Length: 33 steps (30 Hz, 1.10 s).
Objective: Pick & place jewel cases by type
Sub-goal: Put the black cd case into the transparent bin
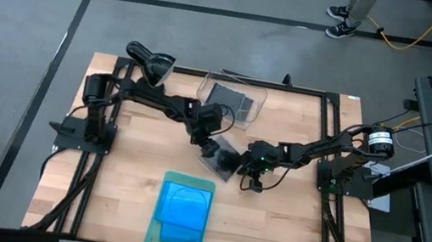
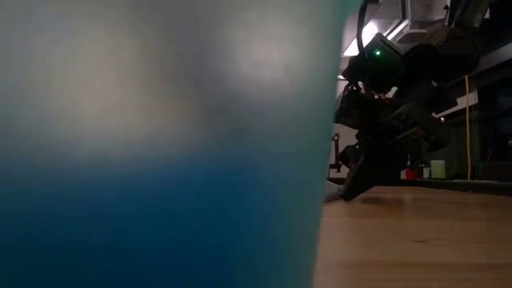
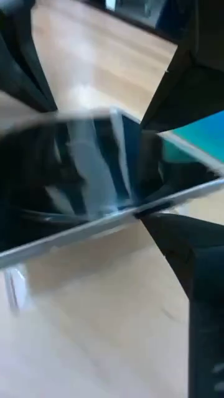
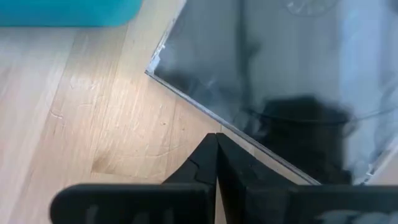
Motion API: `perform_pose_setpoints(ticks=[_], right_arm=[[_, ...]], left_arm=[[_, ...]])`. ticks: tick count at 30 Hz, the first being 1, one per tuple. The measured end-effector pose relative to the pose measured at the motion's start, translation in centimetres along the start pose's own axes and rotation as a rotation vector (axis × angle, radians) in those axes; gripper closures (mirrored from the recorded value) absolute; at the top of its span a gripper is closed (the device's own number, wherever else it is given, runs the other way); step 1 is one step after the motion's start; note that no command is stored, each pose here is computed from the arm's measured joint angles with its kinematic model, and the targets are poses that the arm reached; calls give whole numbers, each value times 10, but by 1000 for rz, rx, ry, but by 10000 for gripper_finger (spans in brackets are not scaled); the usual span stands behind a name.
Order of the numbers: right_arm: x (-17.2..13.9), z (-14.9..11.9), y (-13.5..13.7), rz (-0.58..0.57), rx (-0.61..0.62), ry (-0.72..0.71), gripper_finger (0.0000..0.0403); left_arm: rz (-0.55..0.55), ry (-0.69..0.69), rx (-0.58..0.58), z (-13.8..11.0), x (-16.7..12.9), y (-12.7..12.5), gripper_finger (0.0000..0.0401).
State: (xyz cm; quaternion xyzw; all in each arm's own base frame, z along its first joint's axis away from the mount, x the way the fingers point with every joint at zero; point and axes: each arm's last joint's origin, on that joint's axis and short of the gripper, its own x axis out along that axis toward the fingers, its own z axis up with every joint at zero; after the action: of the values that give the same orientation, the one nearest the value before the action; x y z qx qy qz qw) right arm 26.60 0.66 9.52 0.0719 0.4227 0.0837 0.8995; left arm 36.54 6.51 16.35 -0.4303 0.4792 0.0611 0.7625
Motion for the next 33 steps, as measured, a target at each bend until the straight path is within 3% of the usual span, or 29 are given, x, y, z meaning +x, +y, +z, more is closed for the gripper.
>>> perform_pose_setpoints(ticks=[7, 13, 17, 23, 33], right_arm=[[0, -1, 0, 0, -9, 6, 393], [0, -1, 0, 0, -15, 5, 393], [0, -1, 0, 0, -13, 5, 393], [0, -1, 0, 1, -13, 5, 393], [0, -1, 1, 1, 10, 4, 393]], left_arm=[[152, -23, 5, -2, -29, 10, 182], [83, -72, 37, 2, -38, 1, 193], [21, -80, 77, 2, -31, -7, 247], [48, -32, 119, 1, -14, 0, 383], [53, -11, 111, 4, 5, 10, 399]])
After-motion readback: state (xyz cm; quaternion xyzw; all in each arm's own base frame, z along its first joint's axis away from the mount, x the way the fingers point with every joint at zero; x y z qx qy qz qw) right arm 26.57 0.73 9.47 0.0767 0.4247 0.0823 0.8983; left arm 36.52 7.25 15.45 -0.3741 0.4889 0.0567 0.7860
